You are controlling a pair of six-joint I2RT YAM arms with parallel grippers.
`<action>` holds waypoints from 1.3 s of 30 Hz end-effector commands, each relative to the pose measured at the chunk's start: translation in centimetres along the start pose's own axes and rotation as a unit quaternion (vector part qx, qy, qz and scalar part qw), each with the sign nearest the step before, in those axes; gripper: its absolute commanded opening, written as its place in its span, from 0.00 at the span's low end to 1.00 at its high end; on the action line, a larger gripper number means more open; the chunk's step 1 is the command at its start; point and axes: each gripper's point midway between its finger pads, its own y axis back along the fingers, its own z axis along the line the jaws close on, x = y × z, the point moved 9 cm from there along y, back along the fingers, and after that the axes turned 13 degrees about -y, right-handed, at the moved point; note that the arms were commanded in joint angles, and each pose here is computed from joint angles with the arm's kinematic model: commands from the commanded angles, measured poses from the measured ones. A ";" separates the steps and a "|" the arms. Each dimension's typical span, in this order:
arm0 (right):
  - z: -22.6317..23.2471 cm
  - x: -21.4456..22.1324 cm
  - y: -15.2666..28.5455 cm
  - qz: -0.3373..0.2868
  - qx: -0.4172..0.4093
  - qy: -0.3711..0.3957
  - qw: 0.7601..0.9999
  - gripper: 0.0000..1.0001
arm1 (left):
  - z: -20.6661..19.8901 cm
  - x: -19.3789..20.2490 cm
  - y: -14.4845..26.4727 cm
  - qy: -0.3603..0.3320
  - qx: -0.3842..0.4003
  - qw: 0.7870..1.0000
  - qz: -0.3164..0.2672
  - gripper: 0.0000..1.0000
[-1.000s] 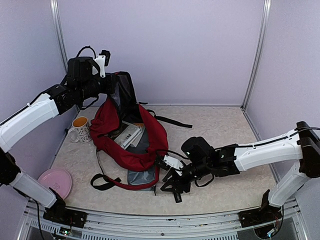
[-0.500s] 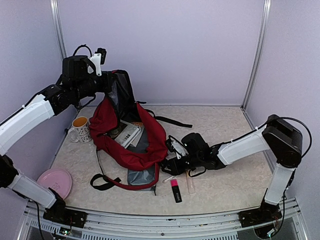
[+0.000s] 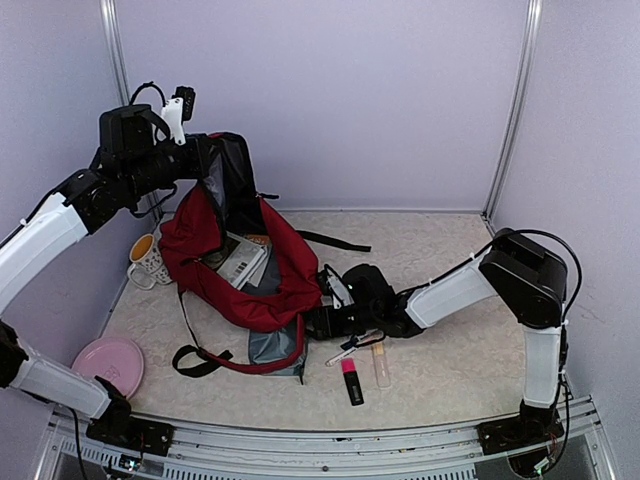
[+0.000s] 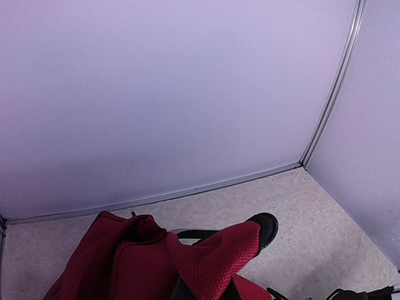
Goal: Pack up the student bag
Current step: Pick up the pencil case from the center of the board.
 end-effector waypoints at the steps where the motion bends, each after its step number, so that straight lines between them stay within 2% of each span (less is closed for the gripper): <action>1: 0.0 -1.1 -1.1 -0.020 0.012 -0.013 1.000 0.74 | 0.1 -4.8 2.5 0.012 0.024 0.991 -0.133 0.00; 5: -1.1 -0.2 -2.4 -0.001 0.008 -0.033 0.999 0.69 | -0.3 -3.9 1.5 0.011 0.036 0.992 -0.120 0.00; 11: -2.4 0.4 -2.3 0.002 0.025 -0.053 0.998 0.35 | -0.8 -2.5 -0.4 0.013 0.050 0.994 -0.099 0.00; 16: -2.8 -0.2 -0.9 -0.008 0.017 -0.065 0.998 0.00 | -1.1 -1.8 -1.3 0.015 0.060 0.994 -0.088 0.00; 21: -3.0 -1.5 1.8 -0.036 0.003 -0.072 0.997 0.00 | -1.2 -1.1 -1.8 0.015 0.064 0.995 -0.077 0.00; 30: -5.7 -3.8 8.0 -0.098 0.031 -0.071 0.992 0.00 | -1.2 -1.1 -1.2 0.014 0.063 0.995 -0.080 0.00; 34: -4.6 -4.2 8.0 -0.080 0.008 -0.040 0.996 0.00 | -0.4 -2.5 0.2 0.002 0.030 0.994 -0.105 0.00; 39: -2.5 -4.0 6.5 -0.060 -0.028 -0.036 0.997 0.03 | 1.1 -6.7 3.7 -0.012 -0.020 0.988 -0.150 0.00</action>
